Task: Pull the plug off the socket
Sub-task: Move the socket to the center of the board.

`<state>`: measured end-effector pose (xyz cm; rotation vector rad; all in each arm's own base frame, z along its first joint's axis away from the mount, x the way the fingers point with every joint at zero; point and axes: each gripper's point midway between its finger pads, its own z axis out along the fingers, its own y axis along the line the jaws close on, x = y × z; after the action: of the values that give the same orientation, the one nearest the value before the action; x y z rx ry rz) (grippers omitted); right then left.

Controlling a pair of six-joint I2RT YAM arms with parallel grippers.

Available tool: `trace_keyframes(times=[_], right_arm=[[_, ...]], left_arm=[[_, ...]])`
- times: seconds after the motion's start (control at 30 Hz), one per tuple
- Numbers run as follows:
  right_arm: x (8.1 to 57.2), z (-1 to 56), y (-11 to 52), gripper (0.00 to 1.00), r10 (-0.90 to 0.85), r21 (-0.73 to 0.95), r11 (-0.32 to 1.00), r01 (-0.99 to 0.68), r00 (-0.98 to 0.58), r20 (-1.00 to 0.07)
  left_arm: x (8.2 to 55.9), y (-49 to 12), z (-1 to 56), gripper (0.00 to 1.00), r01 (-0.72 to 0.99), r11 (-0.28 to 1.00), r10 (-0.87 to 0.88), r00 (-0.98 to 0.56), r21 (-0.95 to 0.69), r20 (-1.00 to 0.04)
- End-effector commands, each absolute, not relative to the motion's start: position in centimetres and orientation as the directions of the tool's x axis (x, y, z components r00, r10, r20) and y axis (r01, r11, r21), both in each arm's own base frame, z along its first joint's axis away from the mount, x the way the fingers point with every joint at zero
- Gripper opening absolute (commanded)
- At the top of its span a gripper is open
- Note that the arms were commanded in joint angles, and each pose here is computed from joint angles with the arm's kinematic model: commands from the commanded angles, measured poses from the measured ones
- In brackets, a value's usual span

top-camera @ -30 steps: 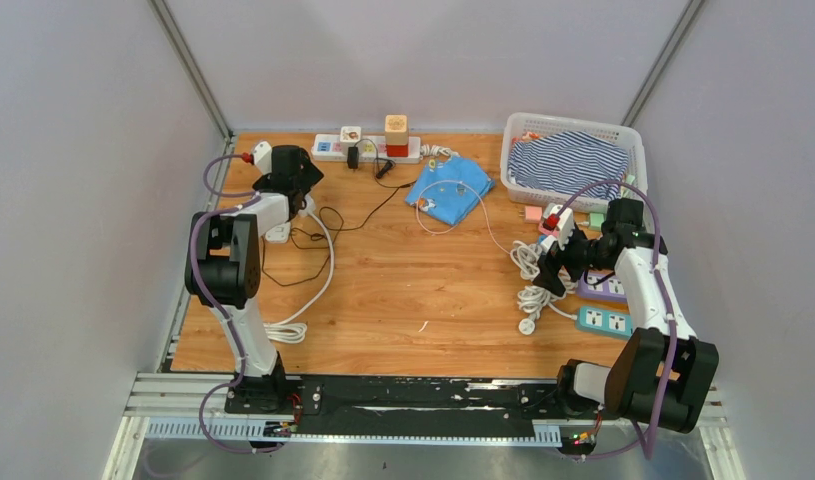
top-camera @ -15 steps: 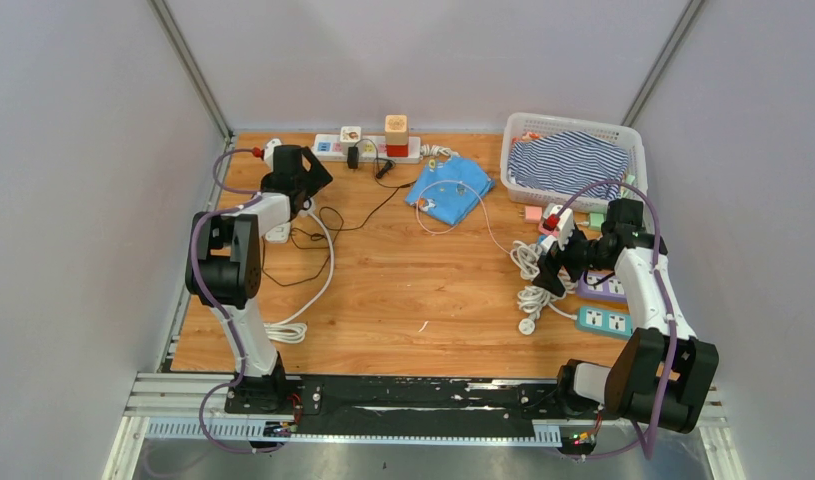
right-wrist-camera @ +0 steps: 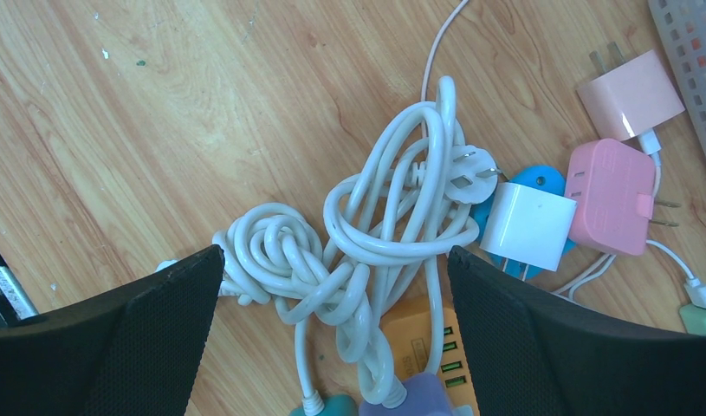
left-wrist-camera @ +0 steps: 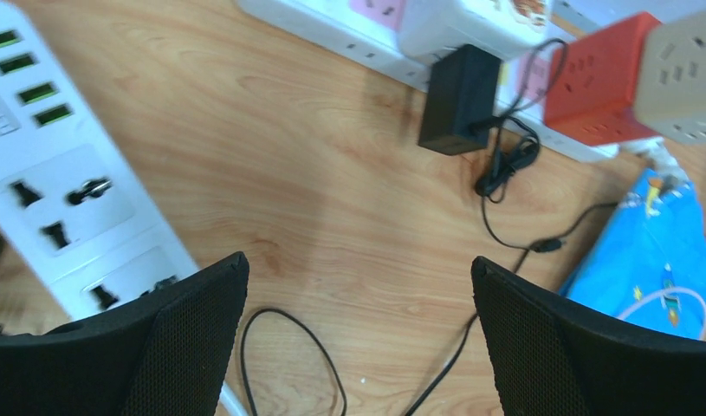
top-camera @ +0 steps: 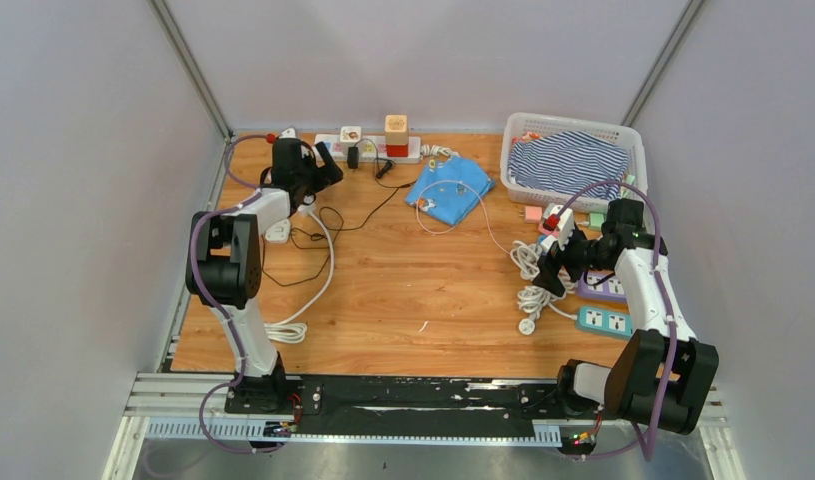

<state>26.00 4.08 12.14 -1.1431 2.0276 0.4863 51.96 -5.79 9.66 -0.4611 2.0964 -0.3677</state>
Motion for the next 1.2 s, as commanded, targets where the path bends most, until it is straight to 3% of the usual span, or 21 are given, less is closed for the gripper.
trace_keyframes(times=[0.0, 0.33, 0.67, 0.97, 1.03, 1.17], right_arm=[[25.2, 12.1, 4.4, 1.00, -0.550, -0.015, 0.523, -0.852, -0.325, -0.769], [25.2, 12.1, 4.4, 1.00, -0.550, -0.016, 0.523, -0.852, -0.323, -0.770], [25.2, 12.2, 4.5, 1.00, -0.546, -0.016, 0.522, -0.853, -0.320, -0.774], [25.3, 12.6, 4.7, 1.00, -0.540, -0.018, 0.516, -0.857, -0.308, -0.783], [25.3, 12.8, 4.8, 1.00, -0.540, -0.025, 0.510, -0.860, -0.298, -0.787], [25.5, 13.1, 5.0, 1.00, -0.543, -0.033, 0.503, -0.863, -0.286, -0.790]], left_arm=[[52.3, -8.7, 11.0, 1.00, 0.015, 0.894, -0.368, -0.547, -0.449, -0.752], [51.7, -11.7, 11.4, 1.00, 0.212, 0.851, -0.284, -0.582, -0.480, -0.762], [50.6, -15.0, 13.2, 1.00, 0.364, 0.850, -0.145, -0.534, -0.381, -0.833], [48.1, -18.3, 17.0, 1.00, 0.484, 0.873, 0.121, -0.337, -0.061, -0.934], [47.0, -19.3, 18.0, 1.00, 0.489, 0.868, 0.241, -0.251, 0.092, -0.937], [46.0, -19.7, 19.6, 1.00, 0.481, 0.864, 0.256, -0.171, 0.146, -0.951]])
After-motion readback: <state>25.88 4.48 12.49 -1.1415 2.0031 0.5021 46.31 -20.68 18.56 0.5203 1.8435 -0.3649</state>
